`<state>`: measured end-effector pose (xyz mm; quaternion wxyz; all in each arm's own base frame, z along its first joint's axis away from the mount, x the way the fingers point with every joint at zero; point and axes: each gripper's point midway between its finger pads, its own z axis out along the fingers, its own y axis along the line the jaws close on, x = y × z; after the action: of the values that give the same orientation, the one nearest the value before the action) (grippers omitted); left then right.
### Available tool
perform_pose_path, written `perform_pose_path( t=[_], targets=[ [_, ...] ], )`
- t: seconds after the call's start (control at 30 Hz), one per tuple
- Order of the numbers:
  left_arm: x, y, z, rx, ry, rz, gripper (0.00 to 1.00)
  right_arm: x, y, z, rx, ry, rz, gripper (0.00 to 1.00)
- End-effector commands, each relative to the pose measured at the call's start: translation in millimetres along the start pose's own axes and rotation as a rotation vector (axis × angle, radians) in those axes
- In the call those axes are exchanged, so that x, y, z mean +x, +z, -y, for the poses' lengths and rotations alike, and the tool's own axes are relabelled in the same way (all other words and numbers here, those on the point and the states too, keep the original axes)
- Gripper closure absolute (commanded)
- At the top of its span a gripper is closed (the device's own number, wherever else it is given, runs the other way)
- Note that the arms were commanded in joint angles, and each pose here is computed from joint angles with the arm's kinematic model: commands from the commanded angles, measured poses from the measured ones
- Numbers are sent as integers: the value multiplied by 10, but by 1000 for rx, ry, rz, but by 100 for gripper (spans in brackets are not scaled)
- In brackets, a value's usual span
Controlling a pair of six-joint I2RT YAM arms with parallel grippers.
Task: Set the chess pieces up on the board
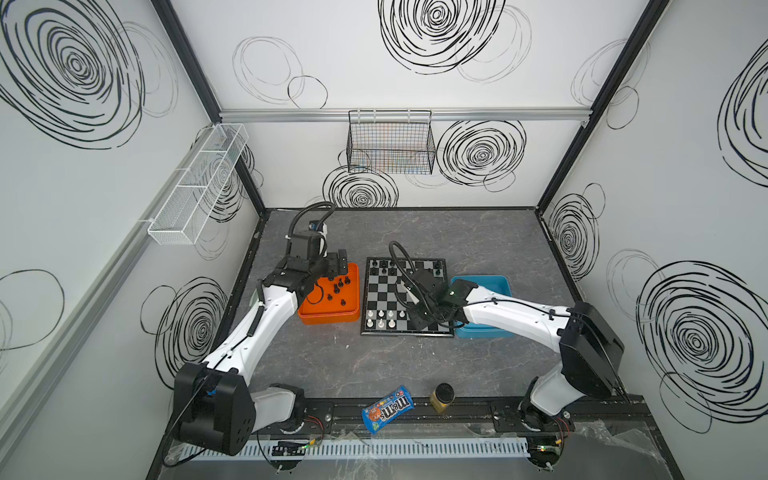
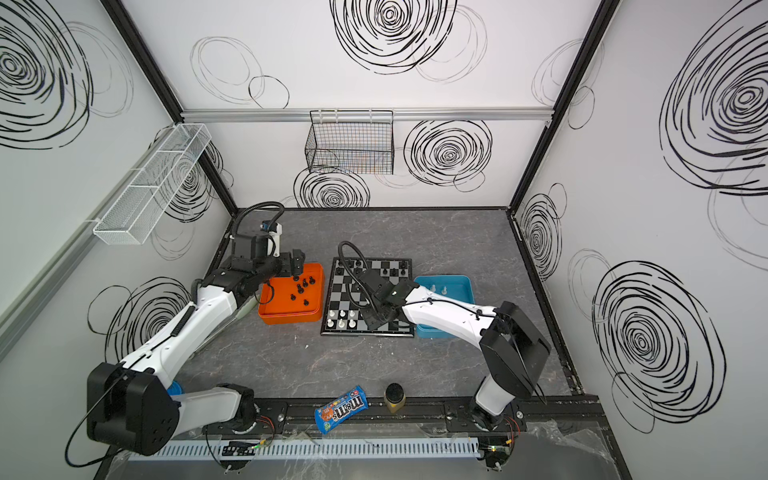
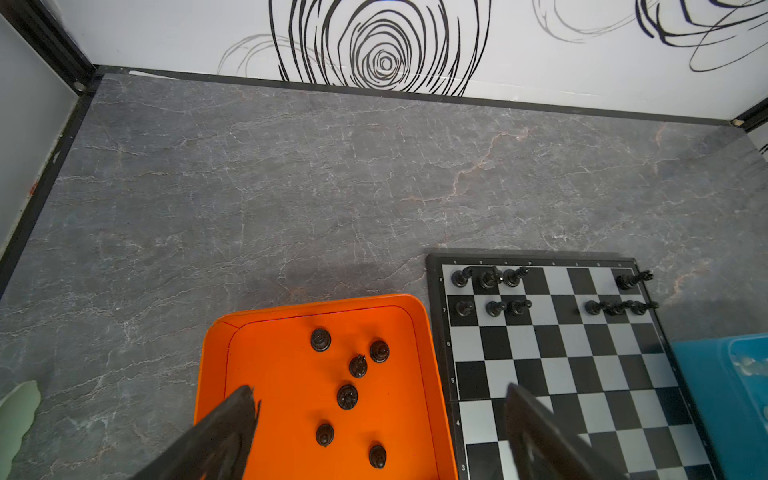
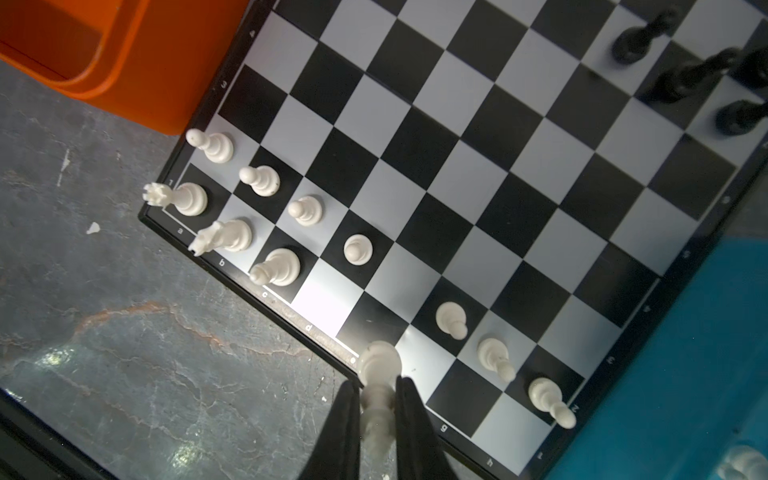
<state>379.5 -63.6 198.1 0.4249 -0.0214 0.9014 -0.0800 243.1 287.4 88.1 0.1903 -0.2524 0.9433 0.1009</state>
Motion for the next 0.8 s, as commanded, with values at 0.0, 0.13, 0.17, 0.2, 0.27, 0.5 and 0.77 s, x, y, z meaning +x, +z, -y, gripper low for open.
perform_pose_path(
  t=[0.0,0.13,0.17,0.2,0.27,0.5,0.77],
  targets=[
    [-22,-41,-6,11,-21,14,4,24,49,6,19,7,4,83],
    [-21,-40,2,16,-24,14,4,42,88,10,19,12,4,83],
    [-25,-43,5,18,-26,15,4,43,98,6,18,12,5,83],
    [-23,-42,6,19,-25,15,4,46,108,7,18,13,4,83],
    [-11,-38,0,18,-24,12,4,55,138,-1,15,12,-1,83],
    [-12,-40,-4,20,-23,10,4,58,200,-19,11,15,-8,83],
    [10,-27,-19,21,-25,8,4,73,227,-28,5,20,-16,83]
  ],
)
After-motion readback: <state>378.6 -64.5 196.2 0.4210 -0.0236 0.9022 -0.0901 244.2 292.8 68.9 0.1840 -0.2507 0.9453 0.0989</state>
